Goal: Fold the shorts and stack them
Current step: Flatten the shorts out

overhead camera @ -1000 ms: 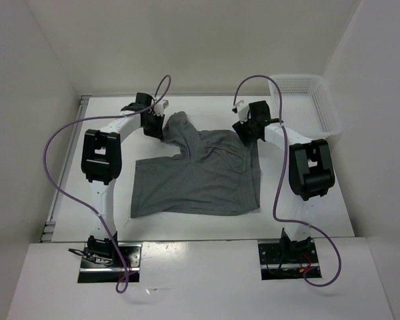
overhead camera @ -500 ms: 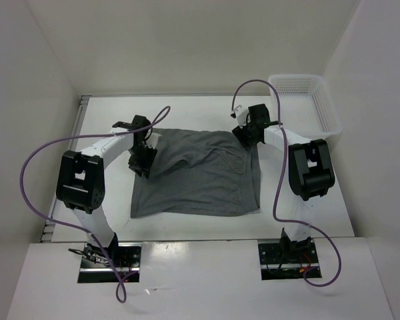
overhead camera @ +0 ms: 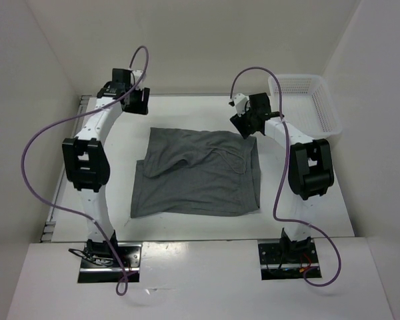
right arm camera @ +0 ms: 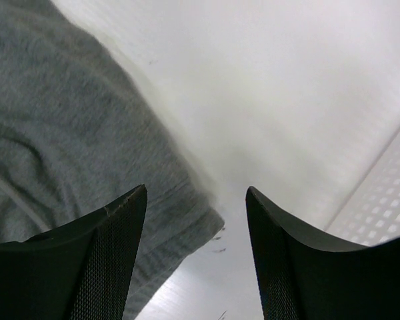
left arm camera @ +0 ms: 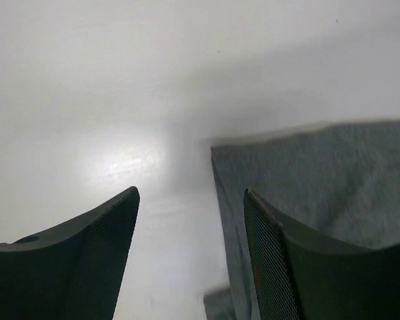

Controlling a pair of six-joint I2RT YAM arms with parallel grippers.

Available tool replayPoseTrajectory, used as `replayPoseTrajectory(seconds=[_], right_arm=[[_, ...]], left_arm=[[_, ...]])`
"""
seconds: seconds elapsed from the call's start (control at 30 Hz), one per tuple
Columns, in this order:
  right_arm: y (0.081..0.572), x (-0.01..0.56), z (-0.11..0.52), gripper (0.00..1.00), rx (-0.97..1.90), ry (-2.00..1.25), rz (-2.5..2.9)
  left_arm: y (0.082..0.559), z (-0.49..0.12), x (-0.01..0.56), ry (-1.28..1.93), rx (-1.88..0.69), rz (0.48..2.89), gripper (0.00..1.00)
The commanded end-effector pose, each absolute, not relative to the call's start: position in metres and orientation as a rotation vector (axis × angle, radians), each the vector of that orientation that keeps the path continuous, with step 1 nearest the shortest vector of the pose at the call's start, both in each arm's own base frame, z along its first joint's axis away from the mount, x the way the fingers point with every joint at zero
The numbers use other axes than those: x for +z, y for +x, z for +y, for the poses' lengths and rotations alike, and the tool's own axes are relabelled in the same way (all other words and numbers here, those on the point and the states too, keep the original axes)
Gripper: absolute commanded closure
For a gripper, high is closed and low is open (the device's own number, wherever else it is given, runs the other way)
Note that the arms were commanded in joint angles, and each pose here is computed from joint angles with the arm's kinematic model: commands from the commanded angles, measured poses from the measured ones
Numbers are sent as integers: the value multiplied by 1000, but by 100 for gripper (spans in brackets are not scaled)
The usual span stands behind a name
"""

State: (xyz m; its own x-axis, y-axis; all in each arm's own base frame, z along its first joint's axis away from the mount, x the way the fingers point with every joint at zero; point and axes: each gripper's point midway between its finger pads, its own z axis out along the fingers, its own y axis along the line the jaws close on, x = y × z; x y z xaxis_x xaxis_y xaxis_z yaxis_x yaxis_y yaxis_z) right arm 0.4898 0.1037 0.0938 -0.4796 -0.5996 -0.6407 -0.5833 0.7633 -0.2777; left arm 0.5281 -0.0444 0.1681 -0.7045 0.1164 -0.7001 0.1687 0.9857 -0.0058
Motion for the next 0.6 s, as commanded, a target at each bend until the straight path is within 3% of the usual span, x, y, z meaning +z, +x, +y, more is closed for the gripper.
replayPoseTrajectory(seconds=[0.0,0.2,0.57], right_arm=[[510,99,105,33,-22,-891,2167],[516,88,93,33,29,-915,2209],[479,30,75,33,24,-1015,2354]], left_arm=[[549,-61,118,240,-166,2427,28],[571,-84,83,286,-196,2455,28],[548,-93,26,317,-183,2588,30]])
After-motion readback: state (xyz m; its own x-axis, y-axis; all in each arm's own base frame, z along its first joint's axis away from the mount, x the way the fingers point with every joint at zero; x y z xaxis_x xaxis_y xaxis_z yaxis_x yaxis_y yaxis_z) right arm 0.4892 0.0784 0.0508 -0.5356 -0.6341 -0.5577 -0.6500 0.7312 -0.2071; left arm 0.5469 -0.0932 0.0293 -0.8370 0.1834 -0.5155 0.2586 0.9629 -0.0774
